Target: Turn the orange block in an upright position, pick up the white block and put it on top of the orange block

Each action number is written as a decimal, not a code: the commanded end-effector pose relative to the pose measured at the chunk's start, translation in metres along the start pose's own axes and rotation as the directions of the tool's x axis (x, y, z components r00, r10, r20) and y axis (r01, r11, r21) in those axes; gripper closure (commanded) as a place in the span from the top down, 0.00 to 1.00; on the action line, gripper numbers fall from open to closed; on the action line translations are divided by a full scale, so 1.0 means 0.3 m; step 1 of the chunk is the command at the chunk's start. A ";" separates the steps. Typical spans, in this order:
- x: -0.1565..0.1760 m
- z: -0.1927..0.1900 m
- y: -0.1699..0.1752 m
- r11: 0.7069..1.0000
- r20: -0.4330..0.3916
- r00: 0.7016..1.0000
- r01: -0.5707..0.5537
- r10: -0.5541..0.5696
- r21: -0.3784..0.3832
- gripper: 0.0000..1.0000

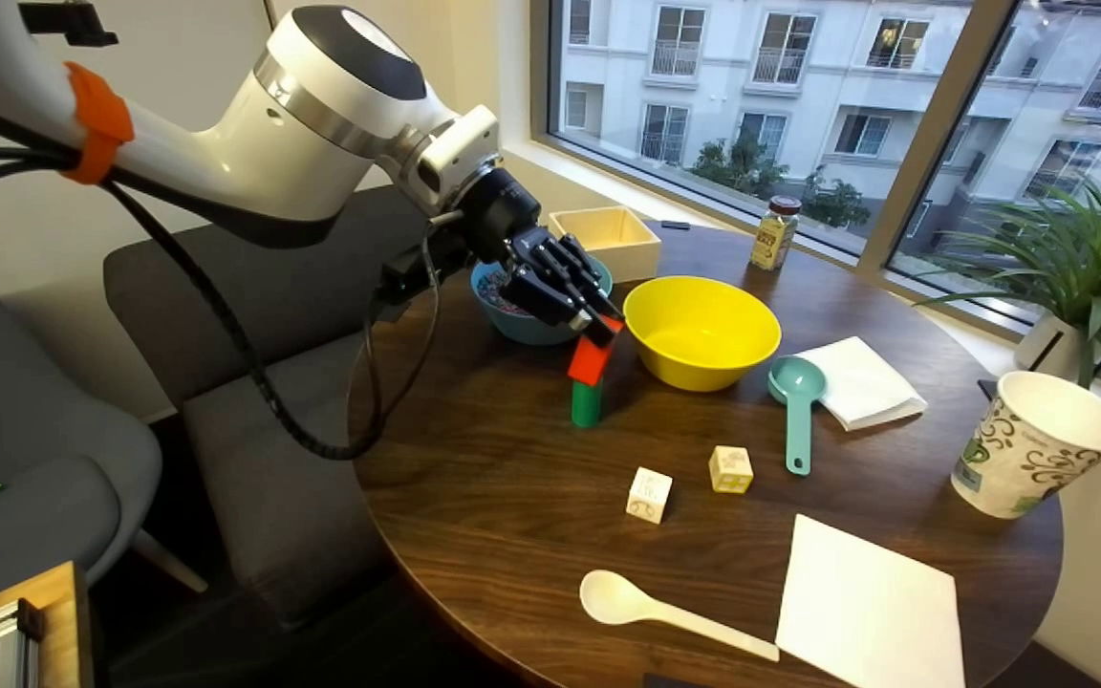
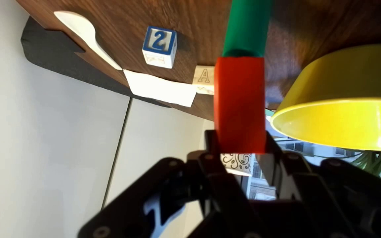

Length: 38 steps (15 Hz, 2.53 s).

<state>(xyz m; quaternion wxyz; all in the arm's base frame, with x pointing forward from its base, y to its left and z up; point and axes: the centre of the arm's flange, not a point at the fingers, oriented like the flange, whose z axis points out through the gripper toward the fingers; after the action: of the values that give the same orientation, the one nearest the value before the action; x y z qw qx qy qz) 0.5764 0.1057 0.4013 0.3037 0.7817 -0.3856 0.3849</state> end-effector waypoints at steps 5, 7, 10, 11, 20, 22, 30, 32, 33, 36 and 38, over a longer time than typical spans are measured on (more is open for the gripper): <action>-0.029 0.011 0.004 1.000 -0.013 1.000 0.001 -0.001 0.011 0.20; -0.028 0.012 0.004 1.000 -0.014 1.000 0.002 -0.002 0.012 0.23; -0.029 0.013 0.003 1.000 -0.016 1.000 0.004 -0.004 0.013 0.25; -0.029 0.013 0.004 1.000 -0.016 1.000 0.005 -0.004 0.013 0.26; -0.028 0.013 0.004 1.000 -0.020 1.000 0.005 -0.005 0.014 0.30; -0.029 0.012 0.004 1.000 -0.019 1.000 0.006 -0.006 0.015 0.41; -0.032 0.011 0.004 1.000 -0.020 1.000 0.009 -0.009 0.017 0.22; -0.033 0.010 0.004 1.000 -0.020 1.000 0.010 -0.009 0.018 0.14; -0.033 0.010 0.003 1.000 -0.020 1.000 0.010 -0.009 0.018 0.08; -0.031 0.007 0.003 1.000 -0.022 1.000 0.009 -0.009 0.019 0.08; -0.030 0.003 0.003 1.000 -0.021 1.000 0.009 -0.009 0.021 0.08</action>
<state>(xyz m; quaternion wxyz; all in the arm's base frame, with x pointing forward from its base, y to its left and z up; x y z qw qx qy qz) 0.5748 0.1069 0.3974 0.3069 0.7831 -0.3795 0.3854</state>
